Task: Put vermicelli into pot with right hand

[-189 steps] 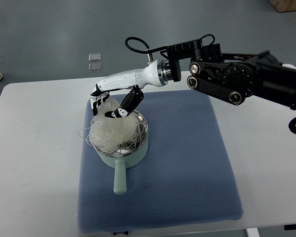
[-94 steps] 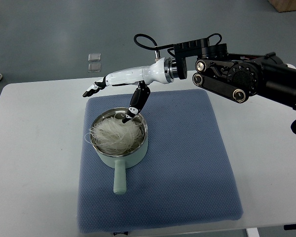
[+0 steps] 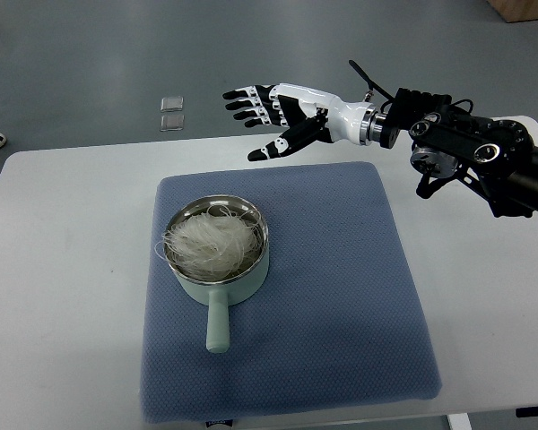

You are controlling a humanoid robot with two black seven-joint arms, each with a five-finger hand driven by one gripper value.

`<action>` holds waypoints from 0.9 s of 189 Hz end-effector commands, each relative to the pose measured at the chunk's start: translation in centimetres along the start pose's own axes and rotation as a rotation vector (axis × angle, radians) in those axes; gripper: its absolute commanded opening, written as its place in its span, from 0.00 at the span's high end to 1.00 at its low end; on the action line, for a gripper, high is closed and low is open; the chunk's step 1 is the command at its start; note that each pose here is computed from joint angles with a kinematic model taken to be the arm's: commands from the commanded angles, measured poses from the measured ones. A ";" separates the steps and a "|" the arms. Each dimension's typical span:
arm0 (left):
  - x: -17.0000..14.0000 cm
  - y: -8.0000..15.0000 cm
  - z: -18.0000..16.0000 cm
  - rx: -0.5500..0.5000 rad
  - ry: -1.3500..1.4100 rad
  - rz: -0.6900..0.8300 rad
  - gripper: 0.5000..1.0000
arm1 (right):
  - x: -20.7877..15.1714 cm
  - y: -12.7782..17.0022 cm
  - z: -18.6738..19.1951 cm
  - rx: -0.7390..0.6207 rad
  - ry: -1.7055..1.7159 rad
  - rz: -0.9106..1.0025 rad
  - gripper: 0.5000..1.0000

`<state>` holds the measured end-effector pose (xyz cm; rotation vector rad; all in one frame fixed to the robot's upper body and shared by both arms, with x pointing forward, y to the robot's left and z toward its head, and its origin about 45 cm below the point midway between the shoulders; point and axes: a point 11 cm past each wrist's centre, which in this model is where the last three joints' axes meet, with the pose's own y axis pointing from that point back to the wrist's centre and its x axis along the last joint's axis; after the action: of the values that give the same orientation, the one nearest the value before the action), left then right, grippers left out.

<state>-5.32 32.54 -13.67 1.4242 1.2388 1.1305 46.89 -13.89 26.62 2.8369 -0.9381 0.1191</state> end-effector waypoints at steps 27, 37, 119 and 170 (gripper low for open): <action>0.0 0.0 0.0 0.000 0.001 0.000 0.00 | 1.9 2.3 3.7 0.037 -0.363 0.204 0.17; 0.0 0.0 0.0 0.000 0.000 0.000 0.00 | 2.3 2.8 4.7 0.036 -0.433 0.243 0.17; 0.0 0.0 0.0 0.000 0.001 0.000 0.00 | 3.3 5.8 9.8 0.047 -0.696 0.413 0.17; 0.0 0.0 0.0 0.000 -0.002 0.000 0.00 | 3.1 6.2 10.7 0.032 -0.701 0.428 0.15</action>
<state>-5.32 32.54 -13.67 1.4241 1.2390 1.1307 46.00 -22.31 17.35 2.6762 -1.6580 -0.8679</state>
